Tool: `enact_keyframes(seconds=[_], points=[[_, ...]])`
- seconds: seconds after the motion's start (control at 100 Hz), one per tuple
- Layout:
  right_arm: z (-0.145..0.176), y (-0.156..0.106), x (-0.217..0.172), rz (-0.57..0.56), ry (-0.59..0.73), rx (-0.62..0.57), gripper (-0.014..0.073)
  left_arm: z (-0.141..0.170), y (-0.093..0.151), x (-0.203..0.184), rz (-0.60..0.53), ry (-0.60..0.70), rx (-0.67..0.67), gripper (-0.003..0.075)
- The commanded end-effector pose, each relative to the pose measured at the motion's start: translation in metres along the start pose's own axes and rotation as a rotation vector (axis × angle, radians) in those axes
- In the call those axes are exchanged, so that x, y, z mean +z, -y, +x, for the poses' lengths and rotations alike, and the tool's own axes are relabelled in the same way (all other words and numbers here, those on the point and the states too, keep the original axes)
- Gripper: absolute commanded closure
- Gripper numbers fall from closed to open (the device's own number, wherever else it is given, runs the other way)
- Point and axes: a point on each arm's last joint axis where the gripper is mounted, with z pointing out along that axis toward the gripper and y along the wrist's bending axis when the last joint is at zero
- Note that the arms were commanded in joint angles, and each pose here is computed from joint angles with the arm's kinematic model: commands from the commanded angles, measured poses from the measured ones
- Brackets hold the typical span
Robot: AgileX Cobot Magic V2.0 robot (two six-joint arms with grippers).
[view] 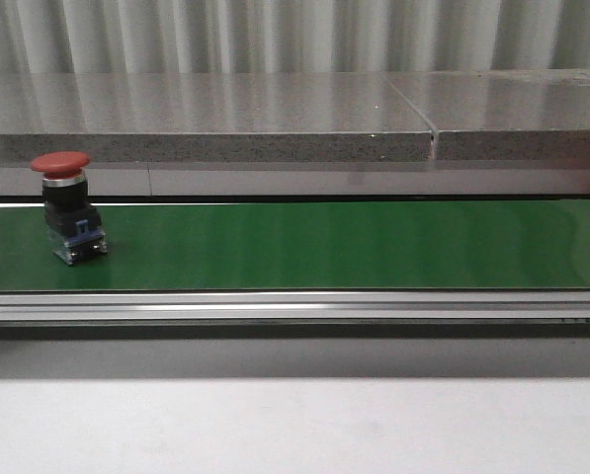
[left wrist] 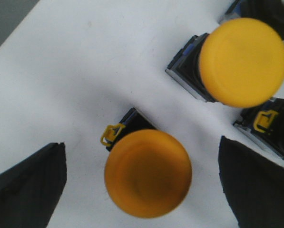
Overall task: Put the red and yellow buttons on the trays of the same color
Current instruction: 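Move the left gripper to a yellow button and grasp it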
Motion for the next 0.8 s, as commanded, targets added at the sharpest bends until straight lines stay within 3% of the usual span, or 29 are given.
enact_keyframes(seconds=[0.0,0.13,0.2,0.51,0.79], points=[[-0.012,0.0,-0.007,0.003,0.094,-0.007,0.0662,-0.012,0.002,-0.011,0.012,0.062,-0.01,0.0102],[-0.012,0.0,-0.007,0.003,0.094,-0.007,0.0662,-0.012,0.002,-0.006,0.009,0.06,-0.009,0.0111],[-0.012,0.0,-0.007,0.003,0.094,-0.007,0.0662,-0.013,0.002,-0.006,0.008,0.07,-0.008,0.0167],[-0.012,0.0,-0.007,0.003,0.094,-0.007,0.0662,-0.014,0.004,-0.026,0.015,0.108,-0.004,0.0741],[-0.012,0.0,-0.007,0.003,0.094,-0.007,0.0662,-0.003,0.023,-0.104,0.058,0.262,0.057,0.074]])
